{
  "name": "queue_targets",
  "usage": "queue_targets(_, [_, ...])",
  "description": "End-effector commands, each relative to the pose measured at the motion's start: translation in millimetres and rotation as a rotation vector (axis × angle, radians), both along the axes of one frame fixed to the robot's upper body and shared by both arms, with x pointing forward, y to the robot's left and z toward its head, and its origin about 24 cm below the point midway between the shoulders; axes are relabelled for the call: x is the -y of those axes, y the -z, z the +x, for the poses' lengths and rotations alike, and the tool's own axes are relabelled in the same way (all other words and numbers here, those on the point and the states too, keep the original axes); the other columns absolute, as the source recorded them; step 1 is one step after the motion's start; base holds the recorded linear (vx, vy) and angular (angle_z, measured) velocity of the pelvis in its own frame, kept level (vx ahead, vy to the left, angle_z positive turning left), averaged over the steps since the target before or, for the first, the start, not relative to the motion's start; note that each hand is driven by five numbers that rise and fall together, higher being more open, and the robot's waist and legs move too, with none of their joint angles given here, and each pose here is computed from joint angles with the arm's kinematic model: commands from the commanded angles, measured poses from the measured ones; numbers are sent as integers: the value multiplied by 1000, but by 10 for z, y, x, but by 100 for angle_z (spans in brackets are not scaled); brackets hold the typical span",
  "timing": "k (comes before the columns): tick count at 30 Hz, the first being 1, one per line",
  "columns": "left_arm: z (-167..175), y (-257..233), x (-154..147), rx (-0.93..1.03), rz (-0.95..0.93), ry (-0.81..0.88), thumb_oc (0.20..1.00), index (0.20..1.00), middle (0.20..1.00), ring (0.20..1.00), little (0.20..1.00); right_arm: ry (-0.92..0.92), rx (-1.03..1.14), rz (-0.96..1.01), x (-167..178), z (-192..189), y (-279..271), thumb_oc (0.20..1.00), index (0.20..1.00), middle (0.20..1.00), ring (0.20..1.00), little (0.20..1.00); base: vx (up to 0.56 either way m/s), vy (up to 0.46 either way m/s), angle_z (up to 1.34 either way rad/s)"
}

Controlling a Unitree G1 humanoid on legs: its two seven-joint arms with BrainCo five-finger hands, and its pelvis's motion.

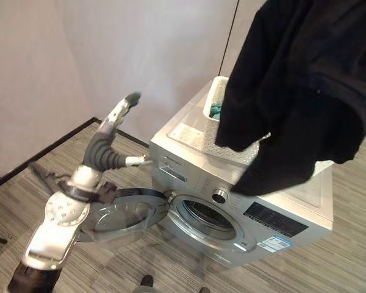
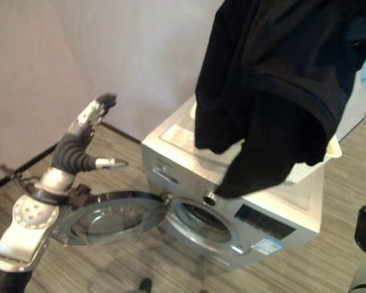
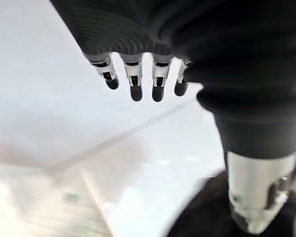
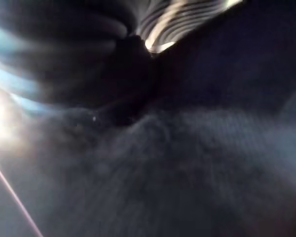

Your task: Grab the laundry basket,head to the washer,open it,put in the laundry and shut it.

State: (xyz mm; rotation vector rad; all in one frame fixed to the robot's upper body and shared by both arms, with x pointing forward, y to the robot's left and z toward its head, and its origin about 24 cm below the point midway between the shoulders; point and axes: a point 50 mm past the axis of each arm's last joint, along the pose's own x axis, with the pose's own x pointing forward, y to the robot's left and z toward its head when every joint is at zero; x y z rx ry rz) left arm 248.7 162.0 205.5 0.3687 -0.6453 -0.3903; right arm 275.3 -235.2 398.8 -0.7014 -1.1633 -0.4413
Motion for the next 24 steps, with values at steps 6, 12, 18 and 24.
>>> queue_targets(6, [737,-90,840,-205,-165,208,1000,1000,1000,1000,1000,-277,35,55,-617,117,-283,200,200,200,200,200,0,1,-1])
queue_targets(12, [869,-195,1203,-269,-222,278,1000,1000,1000,1000,1000,-358,15,35,-813,138,-275,200,200,200,200,200,0,0,0])
queue_targets(18, [881,-313,1362,-255,-225,301,1000,1000,1000,1000,1000,-373,-16,26,-865,179,-210,200,200,200,200,200,0,0,0])
queue_targets(24, [894,-378,1579,-289,-267,341,1000,1000,1000,1000,1000,-393,-87,44,-919,289,-54,200,200,200,200,200,0,0,0])
